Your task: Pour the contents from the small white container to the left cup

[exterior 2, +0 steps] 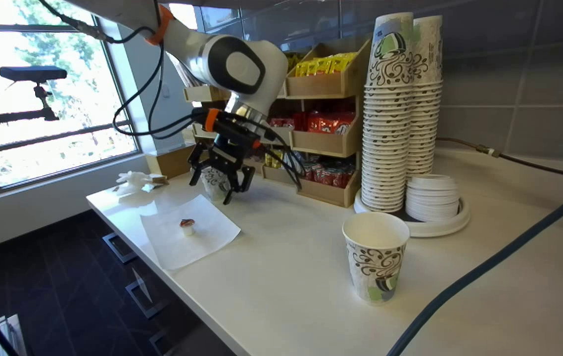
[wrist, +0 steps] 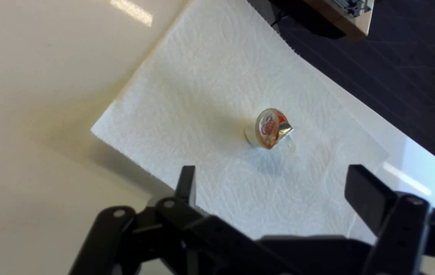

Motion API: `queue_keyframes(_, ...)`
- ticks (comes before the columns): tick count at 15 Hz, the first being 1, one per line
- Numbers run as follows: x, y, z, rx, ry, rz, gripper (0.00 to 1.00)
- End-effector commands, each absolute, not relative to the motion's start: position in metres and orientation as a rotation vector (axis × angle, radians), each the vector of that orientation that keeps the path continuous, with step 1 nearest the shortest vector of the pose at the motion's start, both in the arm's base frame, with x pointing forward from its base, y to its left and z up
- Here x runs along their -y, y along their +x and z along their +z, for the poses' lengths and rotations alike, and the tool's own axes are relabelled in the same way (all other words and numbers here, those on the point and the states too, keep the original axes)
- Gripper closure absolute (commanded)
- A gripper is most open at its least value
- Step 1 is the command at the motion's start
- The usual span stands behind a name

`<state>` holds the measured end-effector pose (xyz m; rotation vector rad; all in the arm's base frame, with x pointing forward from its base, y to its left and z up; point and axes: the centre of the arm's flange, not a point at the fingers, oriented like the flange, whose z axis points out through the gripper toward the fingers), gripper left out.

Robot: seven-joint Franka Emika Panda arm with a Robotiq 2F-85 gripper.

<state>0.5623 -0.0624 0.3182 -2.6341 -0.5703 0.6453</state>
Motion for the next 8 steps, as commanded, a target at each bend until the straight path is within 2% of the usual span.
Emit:
queue_keyframes(1,0.063,0.544,0.374,0.643,-2.719,0.541,0.0)
queue_keyframes(8,0.054,0.51,0.435,0.695,-2.81,0.324,0.0)
